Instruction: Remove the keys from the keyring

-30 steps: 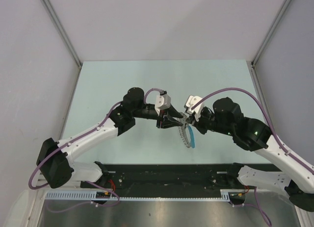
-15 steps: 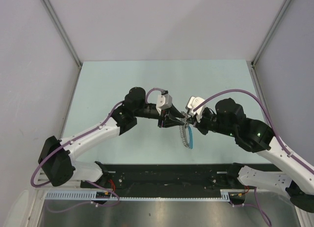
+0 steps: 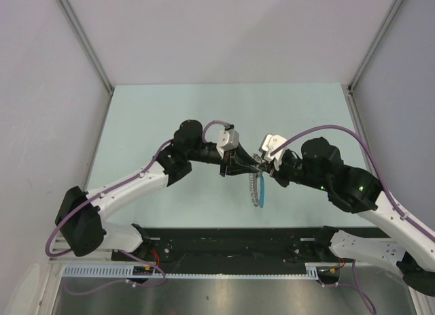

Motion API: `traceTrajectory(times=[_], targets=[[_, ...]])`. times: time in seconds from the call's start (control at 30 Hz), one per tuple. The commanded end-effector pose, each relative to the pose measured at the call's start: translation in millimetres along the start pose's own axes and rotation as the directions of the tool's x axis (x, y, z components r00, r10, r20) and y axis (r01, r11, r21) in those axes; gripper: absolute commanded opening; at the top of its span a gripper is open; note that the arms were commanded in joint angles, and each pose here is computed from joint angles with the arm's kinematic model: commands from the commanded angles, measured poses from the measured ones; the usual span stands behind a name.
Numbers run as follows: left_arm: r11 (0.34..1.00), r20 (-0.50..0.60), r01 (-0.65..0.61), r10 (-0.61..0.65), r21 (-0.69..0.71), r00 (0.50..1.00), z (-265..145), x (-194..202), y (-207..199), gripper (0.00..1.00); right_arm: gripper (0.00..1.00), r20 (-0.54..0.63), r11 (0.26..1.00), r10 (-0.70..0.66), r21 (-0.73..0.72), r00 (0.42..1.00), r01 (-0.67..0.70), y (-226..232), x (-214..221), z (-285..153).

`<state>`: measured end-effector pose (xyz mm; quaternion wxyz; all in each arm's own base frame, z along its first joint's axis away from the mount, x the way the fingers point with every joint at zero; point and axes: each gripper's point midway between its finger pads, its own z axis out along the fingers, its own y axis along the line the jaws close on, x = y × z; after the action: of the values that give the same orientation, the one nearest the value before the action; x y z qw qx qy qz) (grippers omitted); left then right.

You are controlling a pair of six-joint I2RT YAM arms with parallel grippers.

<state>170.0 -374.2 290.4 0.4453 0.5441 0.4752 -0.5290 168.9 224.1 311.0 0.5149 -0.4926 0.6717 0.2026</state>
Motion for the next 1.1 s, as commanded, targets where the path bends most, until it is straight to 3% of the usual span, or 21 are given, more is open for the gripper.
traceTrajectory(times=[0.0, 0.83, 0.93, 1.03, 1.07], targets=[[0.998, 0.06, -0.063, 0.063, -0.004, 0.996, -3, -30, -7, 0.3, 0.0, 0.08, 0.999, -0.019, 0.037, 0.997, 0.016, -7, -19, -3], [0.999, 0.01, -0.036, 0.036, 0.001, 0.999, 2, -20, 2, 0.22, 0.0, 0.099, 0.999, -0.019, 0.027, 0.995, 0.017, -5, -19, 0], [0.999, 0.013, -0.041, 0.041, 0.001, 0.999, 3, -20, 2, 0.17, 0.0, 0.093, 1.0, -0.018, 0.023, 0.996, 0.016, -4, -17, 3], [0.998, 0.015, -0.055, 0.055, -0.018, 0.998, 2, -21, 5, 0.0, 0.0, 0.095, 1.0, -0.019, 0.021, 0.995, 0.017, -3, -17, 2], [0.997, 0.012, -0.061, 0.061, -0.046, 0.998, 1, -18, 10, 0.0, 0.0, 0.099, 1.0, -0.019, 0.019, 0.995, 0.017, -3, -18, 2]])
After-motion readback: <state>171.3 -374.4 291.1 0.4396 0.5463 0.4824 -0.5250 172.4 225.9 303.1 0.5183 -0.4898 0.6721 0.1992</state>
